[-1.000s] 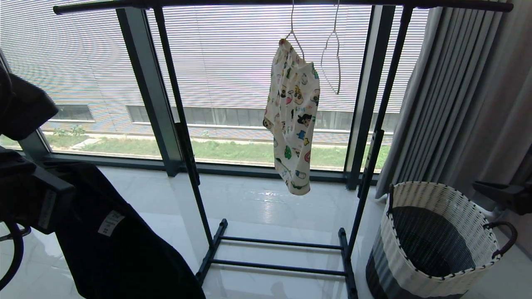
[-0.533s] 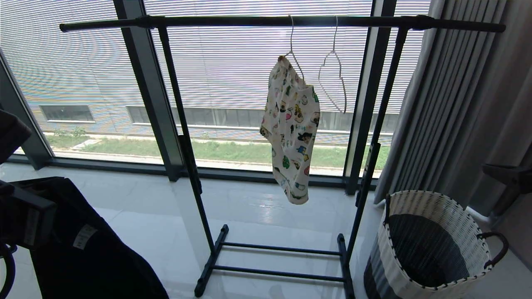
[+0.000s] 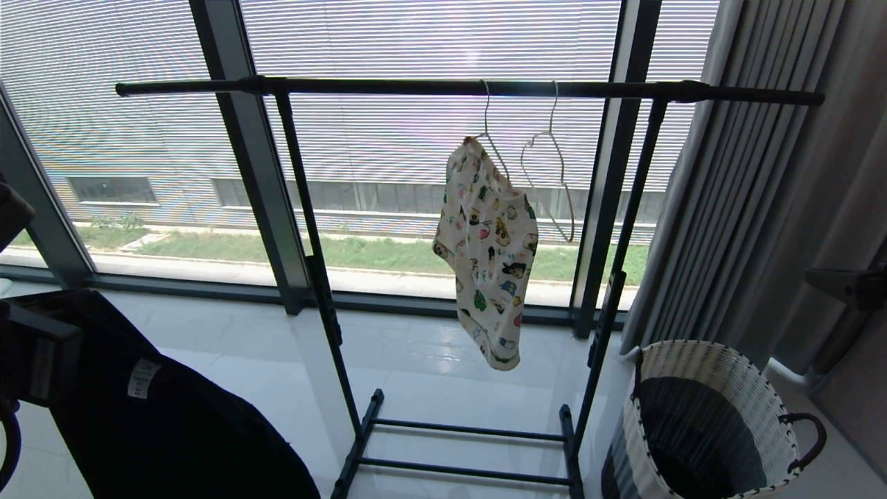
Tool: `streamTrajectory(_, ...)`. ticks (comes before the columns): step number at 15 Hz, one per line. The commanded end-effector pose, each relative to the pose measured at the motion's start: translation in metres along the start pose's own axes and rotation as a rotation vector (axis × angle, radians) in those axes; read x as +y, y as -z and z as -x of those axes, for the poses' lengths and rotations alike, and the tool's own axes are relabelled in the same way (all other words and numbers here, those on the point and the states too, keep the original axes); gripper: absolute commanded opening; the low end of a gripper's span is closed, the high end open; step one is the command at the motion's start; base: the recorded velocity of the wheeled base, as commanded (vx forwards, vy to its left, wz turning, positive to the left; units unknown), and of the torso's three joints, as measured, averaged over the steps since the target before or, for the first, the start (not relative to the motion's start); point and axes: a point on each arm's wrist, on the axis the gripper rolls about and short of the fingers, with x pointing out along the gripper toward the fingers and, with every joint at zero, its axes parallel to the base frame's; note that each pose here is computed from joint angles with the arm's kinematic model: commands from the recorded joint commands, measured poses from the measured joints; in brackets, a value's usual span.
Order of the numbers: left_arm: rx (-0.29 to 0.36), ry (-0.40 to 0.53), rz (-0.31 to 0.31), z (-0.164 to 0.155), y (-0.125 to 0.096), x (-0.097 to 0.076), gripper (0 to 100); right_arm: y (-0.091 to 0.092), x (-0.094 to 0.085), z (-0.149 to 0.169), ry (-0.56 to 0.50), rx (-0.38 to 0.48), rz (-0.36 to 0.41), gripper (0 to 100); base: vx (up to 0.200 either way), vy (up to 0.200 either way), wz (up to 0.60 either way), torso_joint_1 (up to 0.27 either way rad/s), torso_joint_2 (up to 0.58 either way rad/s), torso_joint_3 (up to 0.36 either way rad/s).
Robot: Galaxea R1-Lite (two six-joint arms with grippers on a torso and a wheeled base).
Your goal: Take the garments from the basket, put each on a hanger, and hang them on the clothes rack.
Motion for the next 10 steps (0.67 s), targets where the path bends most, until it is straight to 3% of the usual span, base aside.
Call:
streamTrajectory(1, 0.006, -0.016, 0.007, -0.0024, -0.0003, 0.0016, 0, 0.0008, 0.0010, -0.0026, 0.001, 0.010, 0.004, 100, 0.000, 0.000, 0.00, 0.198, -0.48, -0.290)
streamTrajectory(10, 0.002, -0.017, 0.007, -0.0025, -0.0005, 0.0016, 0, 0.0098, 0.0013, -0.0041, 0.002, 0.030, 0.022, 100, 0.000, 0.000, 0.00, 0.204, -0.45, -0.255)
